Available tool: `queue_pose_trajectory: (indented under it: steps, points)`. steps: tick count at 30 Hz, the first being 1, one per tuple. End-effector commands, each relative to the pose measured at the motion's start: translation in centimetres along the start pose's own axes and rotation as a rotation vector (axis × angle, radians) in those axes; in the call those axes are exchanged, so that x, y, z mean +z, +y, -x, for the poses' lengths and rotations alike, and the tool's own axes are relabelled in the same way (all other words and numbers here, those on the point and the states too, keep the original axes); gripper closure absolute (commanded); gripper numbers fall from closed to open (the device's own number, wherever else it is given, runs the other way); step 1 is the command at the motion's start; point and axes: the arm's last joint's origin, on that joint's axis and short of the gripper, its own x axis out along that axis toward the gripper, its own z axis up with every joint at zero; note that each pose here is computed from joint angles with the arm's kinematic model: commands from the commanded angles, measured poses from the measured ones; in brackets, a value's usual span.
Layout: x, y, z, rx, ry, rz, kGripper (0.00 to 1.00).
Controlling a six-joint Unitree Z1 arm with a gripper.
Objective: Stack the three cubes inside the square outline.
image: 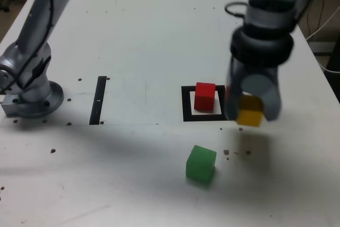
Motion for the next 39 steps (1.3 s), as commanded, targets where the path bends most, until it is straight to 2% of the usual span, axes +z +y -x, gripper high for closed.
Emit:
queue_pose_trajectory:
  steps: [1, 5, 10, 18, 21, 30, 39]
  points:
    - [-1.2, 0.2, 1.9, 0.013, -0.024, -0.009, 0.72]
    - [-3.4, 0.8, 4.0, 0.041, -0.028, -0.025, 0.72]
    - [-5.8, 2.0, 4.9, 0.046, -0.007, -0.024, 0.72]
    - [-7.9, 4.7, 3.3, 0.051, 0.074, 0.017, 0.72]
    - [-8.1, 5.6, 2.5, 0.047, 0.089, 0.031, 0.72]
    - [-7.4, 6.4, 0.9, 0.03, 0.093, 0.034, 0.72]
    - [-6.3, 7.0, -0.3, -0.001, 0.087, 0.039, 0.72]
